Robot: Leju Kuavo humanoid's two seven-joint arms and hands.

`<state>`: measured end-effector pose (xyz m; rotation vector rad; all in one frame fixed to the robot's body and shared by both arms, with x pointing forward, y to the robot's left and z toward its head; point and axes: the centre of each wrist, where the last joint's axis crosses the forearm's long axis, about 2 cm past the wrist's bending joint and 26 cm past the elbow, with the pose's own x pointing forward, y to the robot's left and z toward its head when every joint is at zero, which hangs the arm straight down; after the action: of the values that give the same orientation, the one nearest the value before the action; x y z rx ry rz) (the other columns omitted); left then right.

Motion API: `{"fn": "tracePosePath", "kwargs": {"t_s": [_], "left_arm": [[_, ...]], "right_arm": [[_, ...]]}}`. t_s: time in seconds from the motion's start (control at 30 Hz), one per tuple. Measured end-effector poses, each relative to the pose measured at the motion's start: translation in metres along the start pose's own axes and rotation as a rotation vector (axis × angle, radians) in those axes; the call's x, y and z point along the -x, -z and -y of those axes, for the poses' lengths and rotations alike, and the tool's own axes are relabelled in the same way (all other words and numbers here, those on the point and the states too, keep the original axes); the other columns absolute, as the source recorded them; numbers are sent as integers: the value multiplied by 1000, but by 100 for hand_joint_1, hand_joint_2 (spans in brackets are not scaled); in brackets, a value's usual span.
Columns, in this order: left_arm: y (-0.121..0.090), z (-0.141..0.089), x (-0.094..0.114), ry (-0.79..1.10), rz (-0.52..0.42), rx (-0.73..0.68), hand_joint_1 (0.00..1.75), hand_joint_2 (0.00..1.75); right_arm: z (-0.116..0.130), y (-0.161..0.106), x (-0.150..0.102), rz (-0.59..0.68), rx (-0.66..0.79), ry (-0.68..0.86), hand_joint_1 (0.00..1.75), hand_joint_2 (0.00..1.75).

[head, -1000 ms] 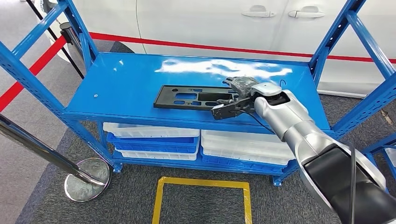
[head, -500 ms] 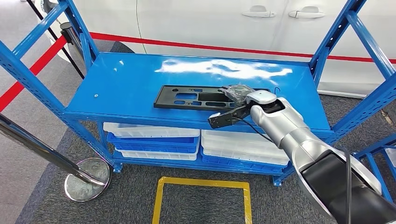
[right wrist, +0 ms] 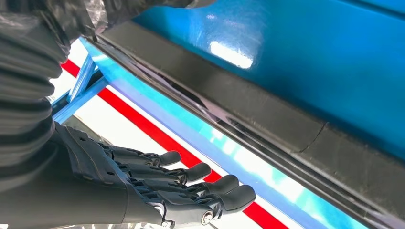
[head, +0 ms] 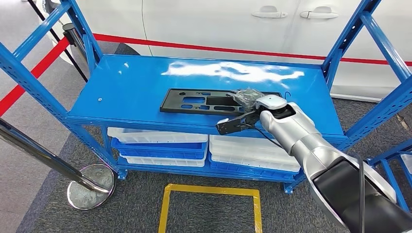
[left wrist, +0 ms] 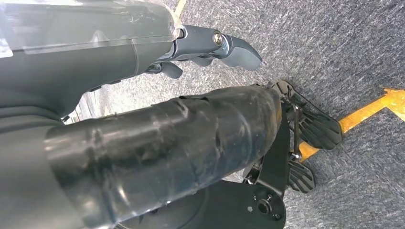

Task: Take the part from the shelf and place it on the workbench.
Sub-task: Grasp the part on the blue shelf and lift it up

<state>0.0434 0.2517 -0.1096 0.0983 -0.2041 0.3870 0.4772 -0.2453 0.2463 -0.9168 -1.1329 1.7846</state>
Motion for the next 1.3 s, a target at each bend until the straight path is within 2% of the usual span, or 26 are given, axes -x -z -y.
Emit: {"fn": "tracePosePath", "kwargs": {"t_s": [0.53, 0.67, 0.73, 0.8, 0.87, 1.3], "left_arm": [[-2, 10, 4, 14, -4, 17, 0, 0], [-3, 11, 4, 14, -6, 20, 0, 0], [-3, 12, 4, 16, -6, 20, 0, 0], [-3, 12, 5, 17, -7, 21, 0, 0], [-3, 13, 5, 16, -9, 23, 0, 0], [-5, 21, 7, 39, -27, 38, 0, 0]], "right_arm": [[-17, 0, -6, -9, 8, 0, 0, 175], [-20, 0, -7, -8, 7, 1, 0, 0], [-20, 0, -7, -7, 12, 0, 0, 87], [-21, 0, -9, -5, 23, -3, 86, 175], [-21, 0, -10, -6, 34, -7, 174, 175], [-36, -7, -11, -15, 103, -36, 175, 175]]}}
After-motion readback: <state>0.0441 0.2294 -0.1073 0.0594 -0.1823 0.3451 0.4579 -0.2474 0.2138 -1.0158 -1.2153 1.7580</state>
